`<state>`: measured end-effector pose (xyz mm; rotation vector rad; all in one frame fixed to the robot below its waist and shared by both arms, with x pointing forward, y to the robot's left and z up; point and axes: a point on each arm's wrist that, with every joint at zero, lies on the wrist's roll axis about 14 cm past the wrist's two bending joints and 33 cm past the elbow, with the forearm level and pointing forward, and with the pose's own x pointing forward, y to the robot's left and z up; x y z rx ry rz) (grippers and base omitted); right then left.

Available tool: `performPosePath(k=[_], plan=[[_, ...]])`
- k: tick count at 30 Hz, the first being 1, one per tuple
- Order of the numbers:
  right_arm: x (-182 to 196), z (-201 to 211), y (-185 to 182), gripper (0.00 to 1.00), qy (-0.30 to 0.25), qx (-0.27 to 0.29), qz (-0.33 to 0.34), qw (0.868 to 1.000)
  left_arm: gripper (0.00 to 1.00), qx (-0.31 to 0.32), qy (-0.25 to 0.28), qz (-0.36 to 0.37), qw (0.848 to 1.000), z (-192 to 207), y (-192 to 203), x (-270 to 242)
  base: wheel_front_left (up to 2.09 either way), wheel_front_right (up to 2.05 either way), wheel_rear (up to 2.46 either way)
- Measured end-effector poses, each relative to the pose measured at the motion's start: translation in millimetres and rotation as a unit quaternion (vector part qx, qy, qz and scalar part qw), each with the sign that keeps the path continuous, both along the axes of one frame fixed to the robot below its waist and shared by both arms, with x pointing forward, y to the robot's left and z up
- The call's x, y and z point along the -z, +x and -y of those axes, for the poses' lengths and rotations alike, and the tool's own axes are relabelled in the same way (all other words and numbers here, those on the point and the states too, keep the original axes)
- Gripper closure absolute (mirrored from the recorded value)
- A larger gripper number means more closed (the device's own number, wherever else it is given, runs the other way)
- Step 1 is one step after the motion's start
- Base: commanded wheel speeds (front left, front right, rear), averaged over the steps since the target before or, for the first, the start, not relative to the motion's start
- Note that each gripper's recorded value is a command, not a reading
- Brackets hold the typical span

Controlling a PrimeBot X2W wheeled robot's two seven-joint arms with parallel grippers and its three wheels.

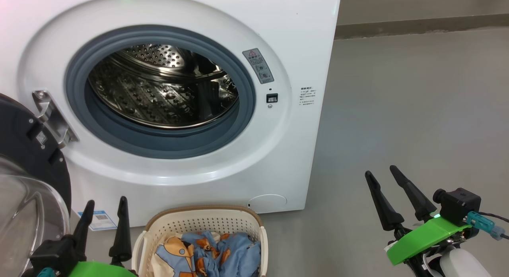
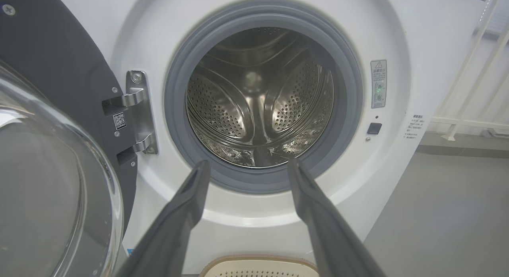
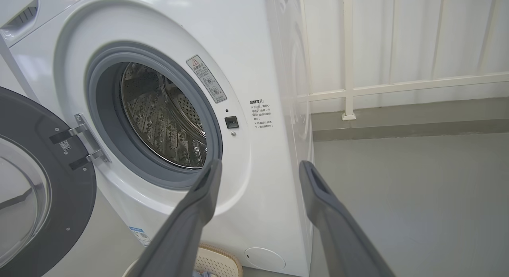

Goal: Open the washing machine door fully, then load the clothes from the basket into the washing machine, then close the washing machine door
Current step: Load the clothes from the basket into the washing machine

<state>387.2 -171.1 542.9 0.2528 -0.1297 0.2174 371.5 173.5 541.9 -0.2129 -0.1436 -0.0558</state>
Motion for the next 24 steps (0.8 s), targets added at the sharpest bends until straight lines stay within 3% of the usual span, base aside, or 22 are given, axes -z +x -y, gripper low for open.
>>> performPosePath(k=[24], plan=[[2.3, -1.5, 0.4, 0.0, -0.001, -0.002, -0.003, 1.0, 0.0, 0.004, -0.001, -0.005, 1.0, 2.3, -0.2, 3.3, 0.0, 0.0, 0.0]])
